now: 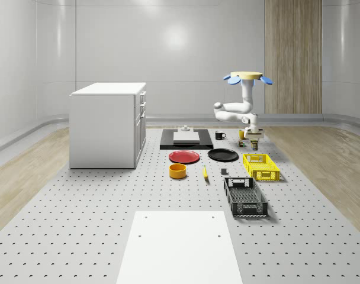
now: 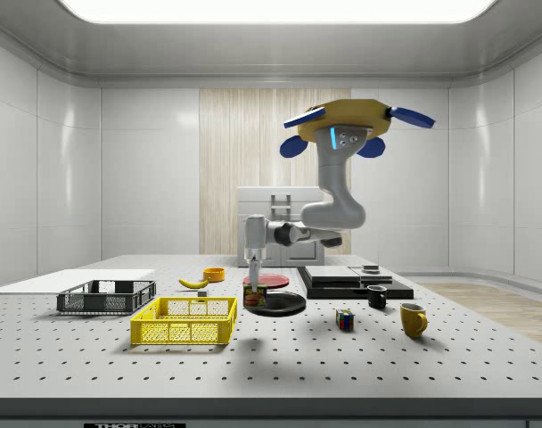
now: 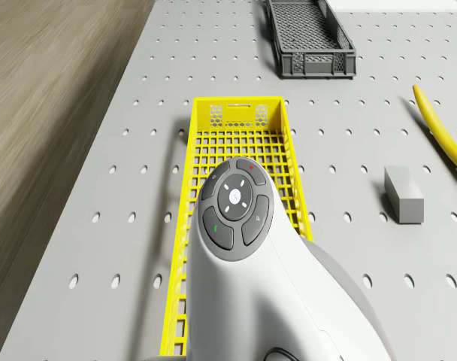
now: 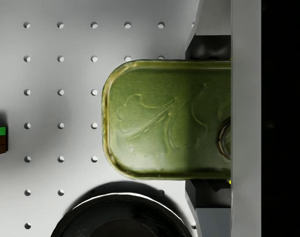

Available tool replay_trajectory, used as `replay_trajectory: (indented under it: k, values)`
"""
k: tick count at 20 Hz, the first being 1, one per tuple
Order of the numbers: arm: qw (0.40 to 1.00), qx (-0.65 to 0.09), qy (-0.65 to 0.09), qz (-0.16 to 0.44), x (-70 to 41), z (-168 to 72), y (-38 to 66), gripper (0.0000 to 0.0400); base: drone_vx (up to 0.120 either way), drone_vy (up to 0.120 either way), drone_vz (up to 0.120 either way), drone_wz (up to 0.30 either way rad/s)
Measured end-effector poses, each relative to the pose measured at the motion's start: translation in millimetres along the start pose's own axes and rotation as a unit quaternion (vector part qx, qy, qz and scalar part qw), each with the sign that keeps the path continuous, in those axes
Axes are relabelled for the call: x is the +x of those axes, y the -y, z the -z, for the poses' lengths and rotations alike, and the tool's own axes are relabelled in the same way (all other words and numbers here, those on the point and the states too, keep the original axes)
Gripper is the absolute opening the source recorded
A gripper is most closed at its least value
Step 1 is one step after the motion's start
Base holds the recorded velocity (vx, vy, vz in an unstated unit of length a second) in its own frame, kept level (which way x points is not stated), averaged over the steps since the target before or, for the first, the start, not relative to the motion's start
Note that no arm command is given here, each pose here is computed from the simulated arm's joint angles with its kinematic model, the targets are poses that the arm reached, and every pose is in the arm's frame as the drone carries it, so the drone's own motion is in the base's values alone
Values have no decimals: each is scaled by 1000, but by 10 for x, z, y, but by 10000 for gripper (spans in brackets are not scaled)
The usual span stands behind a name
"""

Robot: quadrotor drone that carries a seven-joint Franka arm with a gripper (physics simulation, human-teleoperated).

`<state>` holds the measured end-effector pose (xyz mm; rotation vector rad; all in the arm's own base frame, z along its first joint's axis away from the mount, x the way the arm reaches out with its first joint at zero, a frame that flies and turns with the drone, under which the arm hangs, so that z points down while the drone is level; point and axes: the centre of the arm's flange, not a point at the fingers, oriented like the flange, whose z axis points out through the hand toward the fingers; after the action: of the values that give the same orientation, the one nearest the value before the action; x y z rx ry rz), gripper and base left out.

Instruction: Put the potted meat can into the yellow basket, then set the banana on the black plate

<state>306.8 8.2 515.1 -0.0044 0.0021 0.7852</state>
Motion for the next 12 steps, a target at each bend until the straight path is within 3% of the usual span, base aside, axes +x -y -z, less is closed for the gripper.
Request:
replay_trajectory:
  k: [12]
  values:
    - [1000,0,0,0,0,2,0,291,120,0,0,0]
